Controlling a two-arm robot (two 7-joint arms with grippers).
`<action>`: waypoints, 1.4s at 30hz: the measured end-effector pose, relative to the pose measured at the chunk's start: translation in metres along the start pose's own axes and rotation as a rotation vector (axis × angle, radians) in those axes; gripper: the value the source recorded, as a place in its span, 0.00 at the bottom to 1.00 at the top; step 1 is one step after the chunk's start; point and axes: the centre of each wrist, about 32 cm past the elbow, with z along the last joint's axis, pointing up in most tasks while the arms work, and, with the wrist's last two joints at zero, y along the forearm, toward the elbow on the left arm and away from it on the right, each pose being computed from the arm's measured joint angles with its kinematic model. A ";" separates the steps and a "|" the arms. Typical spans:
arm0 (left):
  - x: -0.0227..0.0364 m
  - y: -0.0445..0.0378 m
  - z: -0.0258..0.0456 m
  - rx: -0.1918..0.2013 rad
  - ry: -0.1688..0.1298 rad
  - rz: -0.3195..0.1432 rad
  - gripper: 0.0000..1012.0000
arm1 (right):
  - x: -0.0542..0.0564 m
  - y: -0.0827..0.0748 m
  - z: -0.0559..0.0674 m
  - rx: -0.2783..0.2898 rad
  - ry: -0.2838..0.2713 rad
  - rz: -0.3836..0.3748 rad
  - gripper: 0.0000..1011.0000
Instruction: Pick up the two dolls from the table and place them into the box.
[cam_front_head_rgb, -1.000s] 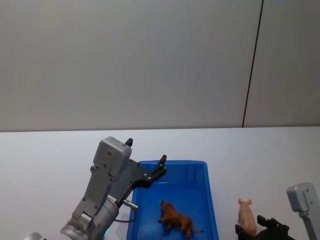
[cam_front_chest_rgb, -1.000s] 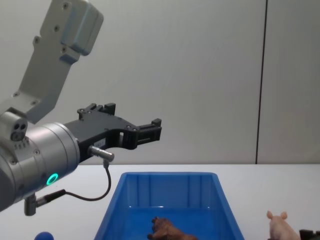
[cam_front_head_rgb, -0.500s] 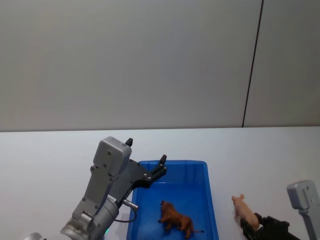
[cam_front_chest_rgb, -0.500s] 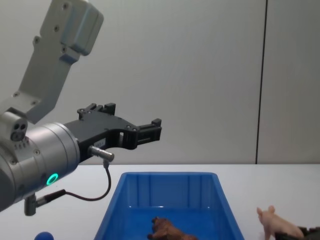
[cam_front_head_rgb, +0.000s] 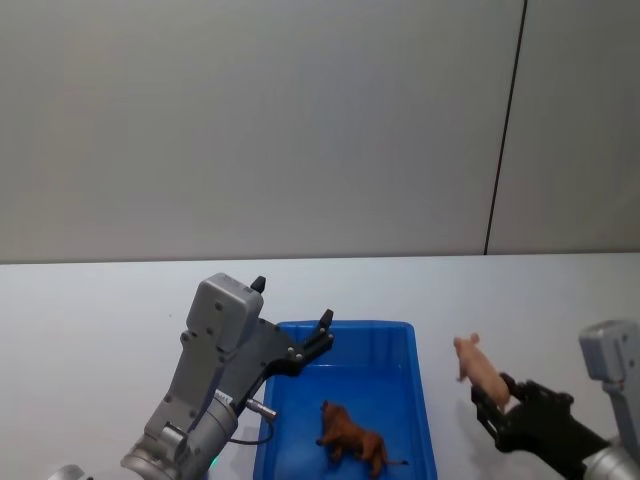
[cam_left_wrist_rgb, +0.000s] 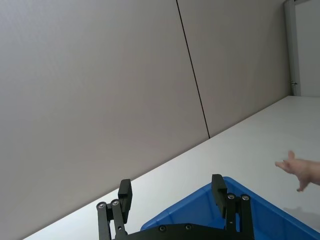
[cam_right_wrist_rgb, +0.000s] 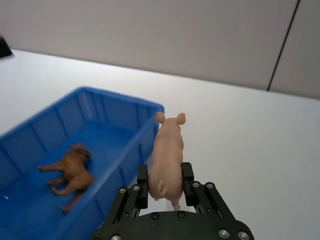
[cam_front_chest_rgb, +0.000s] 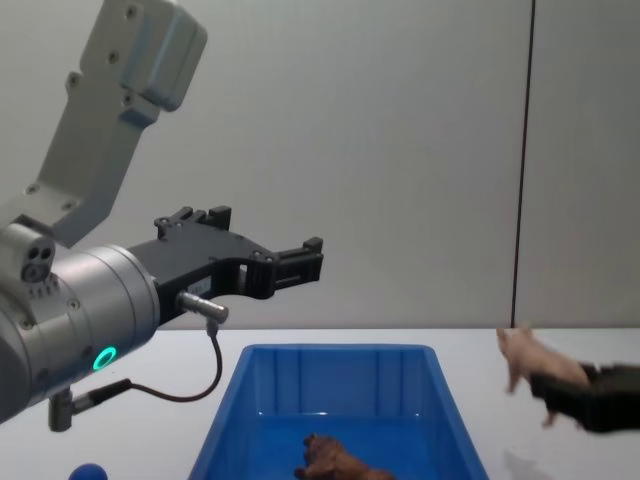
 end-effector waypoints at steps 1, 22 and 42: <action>0.0000 0.0000 0.0000 0.000 0.000 0.000 0.99 | 0.000 0.000 0.002 0.005 -0.001 0.005 0.37; 0.0000 0.0000 0.0000 0.000 0.000 0.000 0.99 | -0.023 0.041 0.043 0.025 0.000 0.244 0.48; 0.0000 0.0000 0.0000 0.000 0.000 0.000 0.99 | -0.006 0.042 0.035 -0.003 -0.006 0.244 0.99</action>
